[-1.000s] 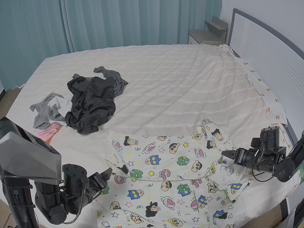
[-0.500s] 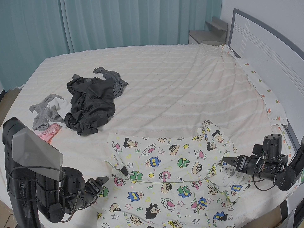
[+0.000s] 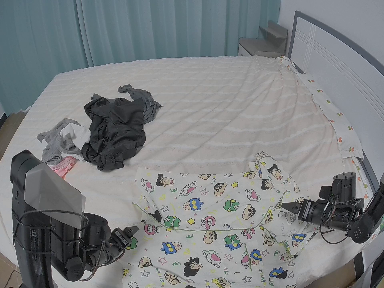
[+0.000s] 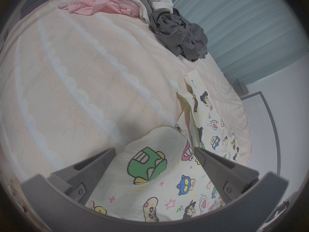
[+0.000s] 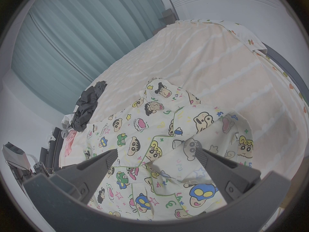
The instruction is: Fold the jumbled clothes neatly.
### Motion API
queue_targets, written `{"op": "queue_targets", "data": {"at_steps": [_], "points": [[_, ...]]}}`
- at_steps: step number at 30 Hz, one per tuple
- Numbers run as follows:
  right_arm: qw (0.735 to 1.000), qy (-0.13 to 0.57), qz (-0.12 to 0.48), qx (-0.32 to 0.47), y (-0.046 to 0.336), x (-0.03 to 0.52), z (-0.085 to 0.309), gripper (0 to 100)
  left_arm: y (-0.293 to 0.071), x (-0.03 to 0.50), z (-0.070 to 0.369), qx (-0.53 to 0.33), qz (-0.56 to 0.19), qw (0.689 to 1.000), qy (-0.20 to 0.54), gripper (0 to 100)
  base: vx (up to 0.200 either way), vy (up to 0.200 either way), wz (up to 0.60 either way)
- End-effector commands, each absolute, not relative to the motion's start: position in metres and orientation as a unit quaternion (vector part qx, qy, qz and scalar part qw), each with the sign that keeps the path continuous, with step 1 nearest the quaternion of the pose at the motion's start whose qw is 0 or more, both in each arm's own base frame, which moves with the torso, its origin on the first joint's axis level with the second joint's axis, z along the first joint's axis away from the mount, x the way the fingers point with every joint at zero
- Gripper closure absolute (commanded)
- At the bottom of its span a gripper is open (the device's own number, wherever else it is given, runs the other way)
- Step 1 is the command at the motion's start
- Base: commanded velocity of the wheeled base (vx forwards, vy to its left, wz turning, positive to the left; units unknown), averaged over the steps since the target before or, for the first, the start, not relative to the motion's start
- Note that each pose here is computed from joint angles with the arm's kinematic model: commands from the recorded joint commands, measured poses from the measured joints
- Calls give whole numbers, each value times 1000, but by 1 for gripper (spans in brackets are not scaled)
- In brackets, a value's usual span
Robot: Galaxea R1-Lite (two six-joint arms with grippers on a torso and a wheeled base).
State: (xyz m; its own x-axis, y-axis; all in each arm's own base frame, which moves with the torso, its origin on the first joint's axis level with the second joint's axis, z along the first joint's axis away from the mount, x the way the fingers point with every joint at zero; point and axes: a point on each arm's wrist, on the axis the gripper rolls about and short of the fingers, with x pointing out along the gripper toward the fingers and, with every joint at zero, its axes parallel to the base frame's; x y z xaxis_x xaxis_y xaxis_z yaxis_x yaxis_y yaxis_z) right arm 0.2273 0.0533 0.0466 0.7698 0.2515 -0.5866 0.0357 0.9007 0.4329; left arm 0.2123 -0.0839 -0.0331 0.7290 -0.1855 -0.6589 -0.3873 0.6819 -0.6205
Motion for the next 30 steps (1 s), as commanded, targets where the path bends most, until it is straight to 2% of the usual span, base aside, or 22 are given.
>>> {"op": "queue_targets", "data": {"at_steps": [1, 11, 15, 23, 30], "points": [[915, 336, 59, 214, 53, 226, 46, 0, -86, 213, -37, -385, 61, 847, 361, 100, 0, 0, 0], [916, 335, 58, 214, 53, 223, 47, 0, -86, 211, -39, -369, 81, 856, 353, 100, 0, 0, 0], [918, 328, 60, 215, 52, 223, 46, 0, -85, 213, -33, -345, 98, 876, 321, 100, 0, 0, 0], [919, 322, 62, 217, 52, 221, 46, 0, -92, 216, 0, -349, 51, 898, 264, 100, 0, 0, 0], [919, 322, 63, 217, 52, 221, 46, 0, -96, 223, 7, -332, 31, 910, 245, 100, 0, 0, 0]]}}
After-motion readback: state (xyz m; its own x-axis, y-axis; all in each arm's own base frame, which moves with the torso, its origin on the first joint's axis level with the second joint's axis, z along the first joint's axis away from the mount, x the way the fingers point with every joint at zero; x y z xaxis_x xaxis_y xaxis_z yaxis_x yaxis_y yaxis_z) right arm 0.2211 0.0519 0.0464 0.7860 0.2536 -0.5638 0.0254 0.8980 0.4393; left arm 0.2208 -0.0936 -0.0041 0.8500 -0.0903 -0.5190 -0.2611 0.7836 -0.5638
